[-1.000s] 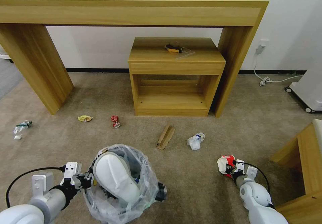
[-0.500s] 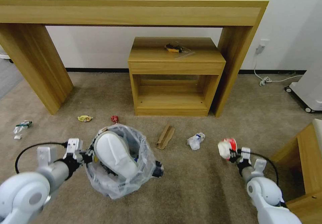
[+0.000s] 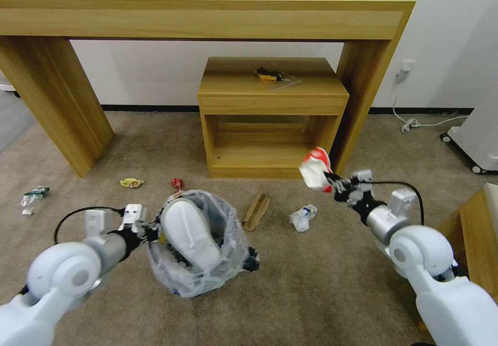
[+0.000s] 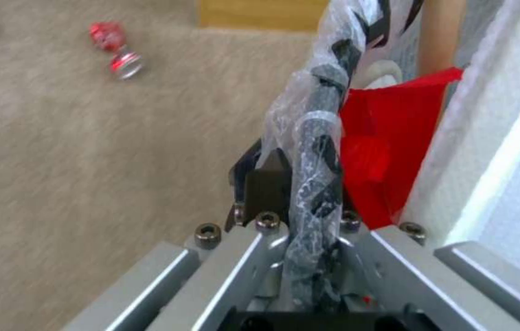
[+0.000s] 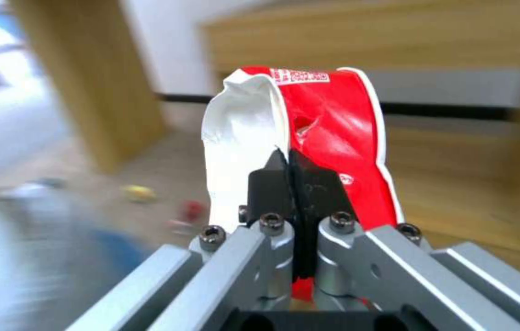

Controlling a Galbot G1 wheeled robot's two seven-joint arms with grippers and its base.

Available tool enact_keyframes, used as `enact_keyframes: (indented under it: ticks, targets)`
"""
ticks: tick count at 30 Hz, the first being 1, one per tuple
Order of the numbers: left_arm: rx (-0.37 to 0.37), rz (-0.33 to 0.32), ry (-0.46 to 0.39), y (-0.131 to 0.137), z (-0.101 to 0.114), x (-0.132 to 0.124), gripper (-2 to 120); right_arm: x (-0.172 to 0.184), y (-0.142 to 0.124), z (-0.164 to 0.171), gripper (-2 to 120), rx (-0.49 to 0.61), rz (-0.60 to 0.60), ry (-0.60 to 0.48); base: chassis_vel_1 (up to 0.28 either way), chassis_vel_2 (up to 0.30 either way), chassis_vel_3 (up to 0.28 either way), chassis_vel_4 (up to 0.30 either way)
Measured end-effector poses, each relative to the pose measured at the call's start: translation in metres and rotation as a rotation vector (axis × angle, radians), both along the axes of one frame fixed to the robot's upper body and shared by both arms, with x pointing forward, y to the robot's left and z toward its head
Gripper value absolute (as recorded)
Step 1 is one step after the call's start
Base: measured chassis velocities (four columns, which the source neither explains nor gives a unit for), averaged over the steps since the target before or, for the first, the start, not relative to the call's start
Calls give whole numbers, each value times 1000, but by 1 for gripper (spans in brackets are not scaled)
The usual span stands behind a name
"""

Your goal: Pick up the trash bin and place the garbage on the floor into it.

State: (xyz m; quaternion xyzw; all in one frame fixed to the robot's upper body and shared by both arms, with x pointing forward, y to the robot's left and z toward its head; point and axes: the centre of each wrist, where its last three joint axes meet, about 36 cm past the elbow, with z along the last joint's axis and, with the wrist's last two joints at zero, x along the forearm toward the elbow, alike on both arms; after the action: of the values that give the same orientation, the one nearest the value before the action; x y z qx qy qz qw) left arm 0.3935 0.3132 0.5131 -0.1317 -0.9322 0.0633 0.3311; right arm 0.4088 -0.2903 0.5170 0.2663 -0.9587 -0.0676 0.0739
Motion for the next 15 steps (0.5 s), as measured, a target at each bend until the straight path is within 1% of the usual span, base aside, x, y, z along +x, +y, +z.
enact_keyframes:
  ticks: [1,3,4,5,8,9,11,12,13,15]
  targets:
    - [0,0,0,0,0,0,0,0,0,0,0,0,0,0,0,0,0,0]
    - [-22,-15,3,-10,4,15,0,-5,13,14,0,37,97,-7,0,0,0,0]
    - [-22,-15,3,-10,4,15,0,-5,13,14,0,37,97,-7,0,0,0,0]
    - [-33,-28,10,-18,3,22,0,-8,20,18,0,47,141,-12,0,0,0,0]
    - [-54,-63,37,-37,-1,38,0,-13,34,26,0,58,218,-22,0,0,0,0]
    - [-54,-63,37,-37,-1,38,0,-13,34,26,0,58,218,-22,0,0,0,0]
    - [-66,-93,51,-52,-5,48,0,-17,47,29,0,73,274,-10,0,0,0,0]
    - [-66,-93,51,-52,-5,48,0,-17,47,29,0,73,274,-10,0,0,0,0]
    - [-71,-106,54,-59,-5,53,0,-18,55,27,0,78,299,4,0,0,0,0]
    - [-73,-112,55,-62,-4,55,0,-19,57,26,0,78,306,8,0,0,0,0]
